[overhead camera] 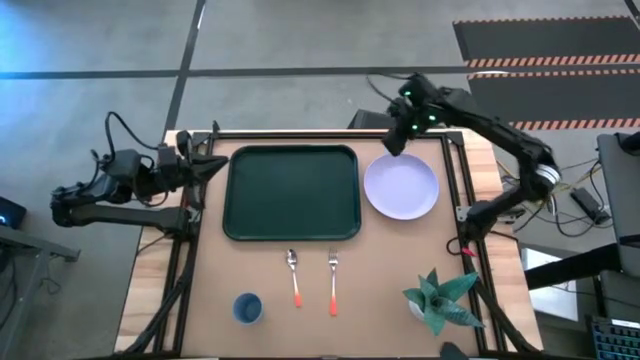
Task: Pick and place plate/cup/fork/spoon on tray
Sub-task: Put the white plate on the bottom middle of black serving tray
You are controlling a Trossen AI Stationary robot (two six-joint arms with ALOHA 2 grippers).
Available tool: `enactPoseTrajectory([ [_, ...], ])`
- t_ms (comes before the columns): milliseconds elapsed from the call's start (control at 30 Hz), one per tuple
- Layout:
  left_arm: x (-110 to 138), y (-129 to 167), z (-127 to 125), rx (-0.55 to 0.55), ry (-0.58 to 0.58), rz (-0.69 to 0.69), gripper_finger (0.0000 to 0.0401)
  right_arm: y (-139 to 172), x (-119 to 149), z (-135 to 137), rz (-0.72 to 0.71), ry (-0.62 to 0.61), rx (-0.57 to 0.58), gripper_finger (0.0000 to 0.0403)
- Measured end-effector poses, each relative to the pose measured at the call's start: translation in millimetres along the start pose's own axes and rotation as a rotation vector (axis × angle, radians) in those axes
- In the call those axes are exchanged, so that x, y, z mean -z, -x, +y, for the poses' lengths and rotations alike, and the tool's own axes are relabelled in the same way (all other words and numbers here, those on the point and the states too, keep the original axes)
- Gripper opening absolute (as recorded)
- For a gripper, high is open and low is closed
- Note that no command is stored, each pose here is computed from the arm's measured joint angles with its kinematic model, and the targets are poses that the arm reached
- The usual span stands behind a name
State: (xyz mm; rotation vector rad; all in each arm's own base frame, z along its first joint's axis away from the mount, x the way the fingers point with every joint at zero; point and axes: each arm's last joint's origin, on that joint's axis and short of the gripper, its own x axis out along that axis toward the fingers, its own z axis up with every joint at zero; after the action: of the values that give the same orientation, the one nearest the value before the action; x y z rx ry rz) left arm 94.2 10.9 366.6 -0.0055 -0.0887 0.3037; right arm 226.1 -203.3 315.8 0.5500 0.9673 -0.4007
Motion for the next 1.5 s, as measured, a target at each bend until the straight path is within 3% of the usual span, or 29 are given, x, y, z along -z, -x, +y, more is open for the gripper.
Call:
enactPoseTrajectory([
  [133,-1,4,1,0.0,0.004,-0.015,0.0,-39,-1,-15,0.135,-0.02,-0.049,0.0157],
  [367,0,6,2,0.0,0.003,-0.008,0.0,-72,2,-29,0.262,-0.003,-0.081,0.0157],
  [633,5,4,1,0.0,-0.001,0.013,0.0,-63,5,-45,0.283,-0.006,-0.021,0.0156],
  [733,4,4,1,0.0,0.009,0.013,0.0,-47,10,-50,0.294,-0.021,0.008,0.0156],
  [900,5,4,1,0.0,0.02,0.018,0.0,-16,28,-49,0.431,-0.016,0.193,0.0156],
  [1133,7,1,0,0.001,0.016,0.032,0.0,13,50,-41,0.418,-0.06,0.225,0.0152],
  [1500,9,-5,-2,0.001,0.013,0.051,0.0,-13,107,-50,0.463,-0.142,0.212,0.0157],
])
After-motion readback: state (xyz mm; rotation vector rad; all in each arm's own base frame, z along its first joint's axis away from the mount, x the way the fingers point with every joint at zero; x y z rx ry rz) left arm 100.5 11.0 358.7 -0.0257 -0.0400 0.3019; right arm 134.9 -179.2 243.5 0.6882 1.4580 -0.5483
